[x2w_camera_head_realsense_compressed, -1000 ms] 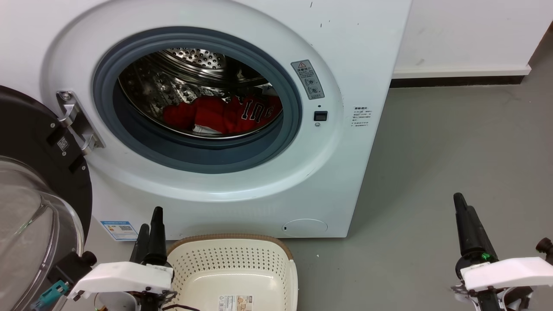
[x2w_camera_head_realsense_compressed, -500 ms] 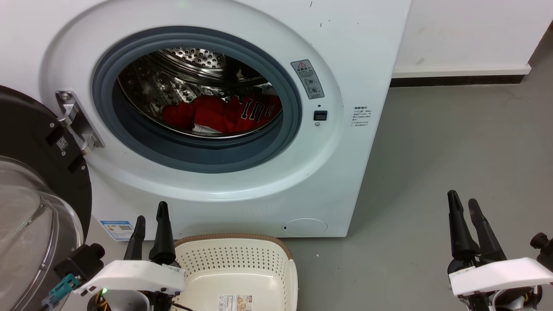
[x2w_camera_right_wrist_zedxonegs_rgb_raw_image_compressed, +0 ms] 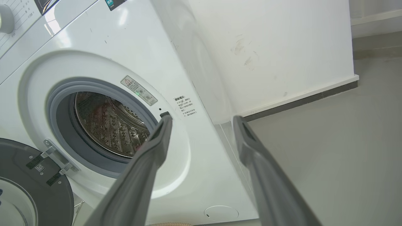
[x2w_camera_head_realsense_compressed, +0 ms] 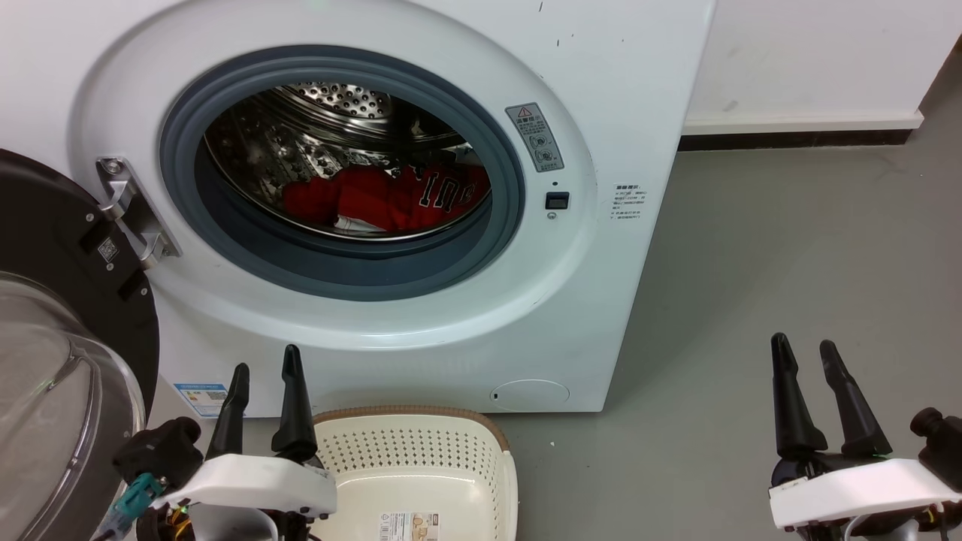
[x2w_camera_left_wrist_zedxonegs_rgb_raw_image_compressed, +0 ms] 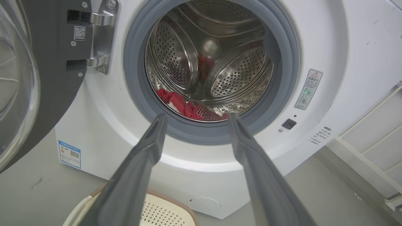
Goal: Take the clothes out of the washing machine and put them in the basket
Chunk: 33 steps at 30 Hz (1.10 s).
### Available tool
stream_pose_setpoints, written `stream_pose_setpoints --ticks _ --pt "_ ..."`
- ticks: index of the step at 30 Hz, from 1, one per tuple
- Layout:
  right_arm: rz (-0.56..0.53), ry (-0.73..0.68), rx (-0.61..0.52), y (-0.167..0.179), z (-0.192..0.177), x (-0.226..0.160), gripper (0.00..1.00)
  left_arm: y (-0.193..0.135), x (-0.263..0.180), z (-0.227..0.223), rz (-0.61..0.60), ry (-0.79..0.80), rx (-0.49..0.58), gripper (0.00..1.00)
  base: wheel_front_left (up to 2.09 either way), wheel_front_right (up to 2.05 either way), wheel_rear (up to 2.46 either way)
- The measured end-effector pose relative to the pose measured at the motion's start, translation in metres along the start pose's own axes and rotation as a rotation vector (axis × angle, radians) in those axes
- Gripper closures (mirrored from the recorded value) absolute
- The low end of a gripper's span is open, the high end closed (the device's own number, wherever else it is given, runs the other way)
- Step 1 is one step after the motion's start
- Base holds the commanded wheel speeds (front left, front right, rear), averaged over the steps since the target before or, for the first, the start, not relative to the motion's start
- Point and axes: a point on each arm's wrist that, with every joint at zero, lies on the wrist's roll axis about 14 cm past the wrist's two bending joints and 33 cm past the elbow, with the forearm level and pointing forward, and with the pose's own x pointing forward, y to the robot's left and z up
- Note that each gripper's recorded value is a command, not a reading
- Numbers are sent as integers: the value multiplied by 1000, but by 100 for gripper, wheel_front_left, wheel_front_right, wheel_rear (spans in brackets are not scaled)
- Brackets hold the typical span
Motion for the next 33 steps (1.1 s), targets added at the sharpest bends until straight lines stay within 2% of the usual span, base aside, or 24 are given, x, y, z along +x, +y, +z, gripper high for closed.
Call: stream_pose_setpoints --ticks 13,16,33 --pt "41 -25 -148 10 5 -3 0 -6 -5 5 -17 -41 150 0 0 0 0" --pt "58 -36 -215 14 6 -5 0 -10 -7 7 -29 -63 219 0 0 0 0" --pt "90 -75 -332 22 14 -8 0 -14 -12 14 -49 -119 336 0 0 0 0"
